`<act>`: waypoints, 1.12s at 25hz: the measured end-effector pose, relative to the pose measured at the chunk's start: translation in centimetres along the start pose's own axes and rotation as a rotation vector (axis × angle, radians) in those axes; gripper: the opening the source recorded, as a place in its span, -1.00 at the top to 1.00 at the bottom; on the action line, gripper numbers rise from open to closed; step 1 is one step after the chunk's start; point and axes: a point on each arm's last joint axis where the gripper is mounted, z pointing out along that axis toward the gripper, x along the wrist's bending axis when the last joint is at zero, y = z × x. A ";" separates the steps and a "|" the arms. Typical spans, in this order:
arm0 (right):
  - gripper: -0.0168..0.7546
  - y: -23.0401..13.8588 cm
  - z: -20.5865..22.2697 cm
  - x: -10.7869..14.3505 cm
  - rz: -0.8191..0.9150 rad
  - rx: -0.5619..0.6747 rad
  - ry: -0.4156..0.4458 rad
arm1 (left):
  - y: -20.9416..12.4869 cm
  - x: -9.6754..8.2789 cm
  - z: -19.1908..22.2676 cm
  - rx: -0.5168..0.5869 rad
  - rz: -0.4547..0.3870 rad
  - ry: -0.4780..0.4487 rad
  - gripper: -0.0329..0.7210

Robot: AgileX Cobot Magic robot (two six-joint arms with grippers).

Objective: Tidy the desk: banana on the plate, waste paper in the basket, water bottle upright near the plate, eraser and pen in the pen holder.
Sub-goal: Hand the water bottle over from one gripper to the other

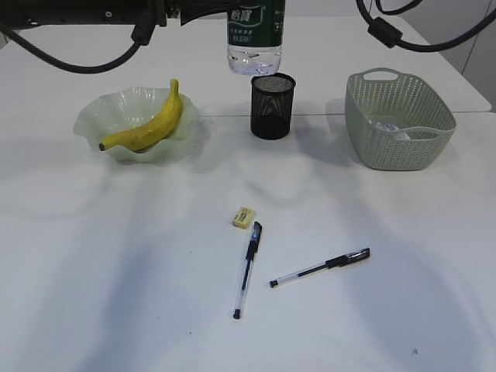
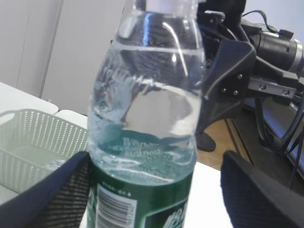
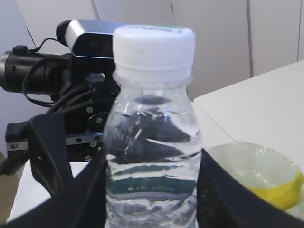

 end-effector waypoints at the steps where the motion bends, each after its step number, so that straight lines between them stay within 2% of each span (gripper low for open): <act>1: 0.03 0.0 0.0 0.0 0.001 -0.002 0.000 | 0.0 0.0 0.1 -0.004 -0.002 -0.002 -0.68; 14: 0.03 0.2 1.0 0.8 0.017 -0.016 0.046 | 0.0 -0.7 1.1 -0.013 -0.010 -0.023 -0.67; 28: 0.03 0.3 1.1 0.9 0.032 -0.030 0.051 | 0.0 -0.8 1.2 -0.016 -0.012 -0.029 -0.66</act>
